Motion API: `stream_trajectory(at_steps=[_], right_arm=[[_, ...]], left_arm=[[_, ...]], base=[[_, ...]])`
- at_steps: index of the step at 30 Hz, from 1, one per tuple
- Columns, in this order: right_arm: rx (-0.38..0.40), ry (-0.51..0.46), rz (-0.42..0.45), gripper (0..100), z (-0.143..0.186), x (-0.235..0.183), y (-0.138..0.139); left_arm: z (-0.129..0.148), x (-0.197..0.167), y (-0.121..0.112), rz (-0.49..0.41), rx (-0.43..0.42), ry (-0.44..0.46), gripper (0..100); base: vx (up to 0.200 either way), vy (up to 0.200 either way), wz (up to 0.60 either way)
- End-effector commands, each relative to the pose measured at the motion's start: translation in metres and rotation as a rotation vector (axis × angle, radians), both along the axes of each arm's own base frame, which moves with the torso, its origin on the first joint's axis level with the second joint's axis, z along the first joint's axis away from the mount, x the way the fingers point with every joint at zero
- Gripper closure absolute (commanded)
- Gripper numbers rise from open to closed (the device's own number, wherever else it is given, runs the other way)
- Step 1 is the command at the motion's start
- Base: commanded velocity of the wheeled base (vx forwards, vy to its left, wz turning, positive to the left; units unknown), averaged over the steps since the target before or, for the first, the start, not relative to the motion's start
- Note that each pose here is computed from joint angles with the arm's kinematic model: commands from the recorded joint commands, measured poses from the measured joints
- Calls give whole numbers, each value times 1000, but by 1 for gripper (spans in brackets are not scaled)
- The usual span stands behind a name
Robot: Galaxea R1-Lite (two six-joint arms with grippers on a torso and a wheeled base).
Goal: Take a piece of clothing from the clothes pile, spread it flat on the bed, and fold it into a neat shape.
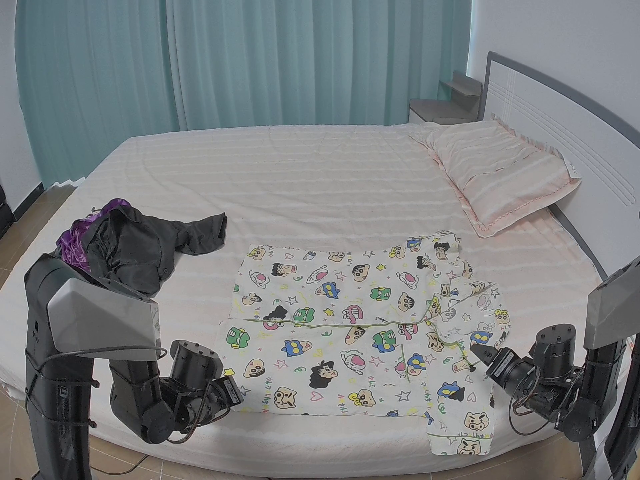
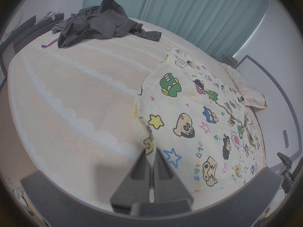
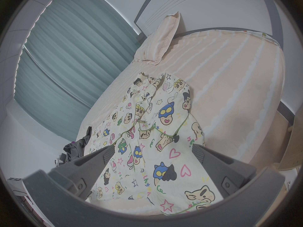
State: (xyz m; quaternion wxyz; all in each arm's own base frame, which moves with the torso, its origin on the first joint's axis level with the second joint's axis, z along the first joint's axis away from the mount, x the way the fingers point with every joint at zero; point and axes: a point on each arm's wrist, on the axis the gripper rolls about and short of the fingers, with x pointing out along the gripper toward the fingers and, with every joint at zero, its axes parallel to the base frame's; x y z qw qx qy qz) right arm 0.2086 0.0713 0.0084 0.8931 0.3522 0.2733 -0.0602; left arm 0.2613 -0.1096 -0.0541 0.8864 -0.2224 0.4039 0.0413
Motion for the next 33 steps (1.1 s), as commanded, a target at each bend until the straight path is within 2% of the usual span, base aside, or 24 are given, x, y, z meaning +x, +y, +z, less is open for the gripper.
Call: stream_trajectory(at_steps=[1, 4, 7, 10, 14, 16, 20, 26, 33], right_arm=[[-4, 8, -16, 0, -1, -2, -6], [-11, 8, -37, 0, -1, 0, -12], [-36, 16, -62, 0, -2, 3, -23], [-13, 28, -36, 0, -3, 5, -30], [-13, 46, 10, 0, -7, 6, -36], [-78, 100, 54, 0, -20, 6, -41], [-126, 181, 153, 0, -42, 8, -41], [-175, 188, 257, 0, -55, 15, -38], [-183, 204, 273, 0, -67, 21, -37]], left_arm=[[0, 2, 3, 15, -2, -8, 100], [2, 6, 5, 51, 4, -24, 100], [7, 13, 6, 154, -31, -74, 100], [10, 16, 6, 222, -91, -102, 100], [10, 15, 6, 250, -120, -98, 100], [9, 16, 5, 278, -155, -95, 100], [14, 20, 4, 277, -172, -121, 100], [14, 20, 3, 282, -186, -123, 100], [15, 21, 3, 297, -213, -124, 100]], base=[[0, 0, 0], [0, 0, 0], [0, 0, 0], [0, 0, 0], [0, 0, 0], [0, 0, 0], [0, 0, 0], [0, 0, 0], [0, 0, 0]])
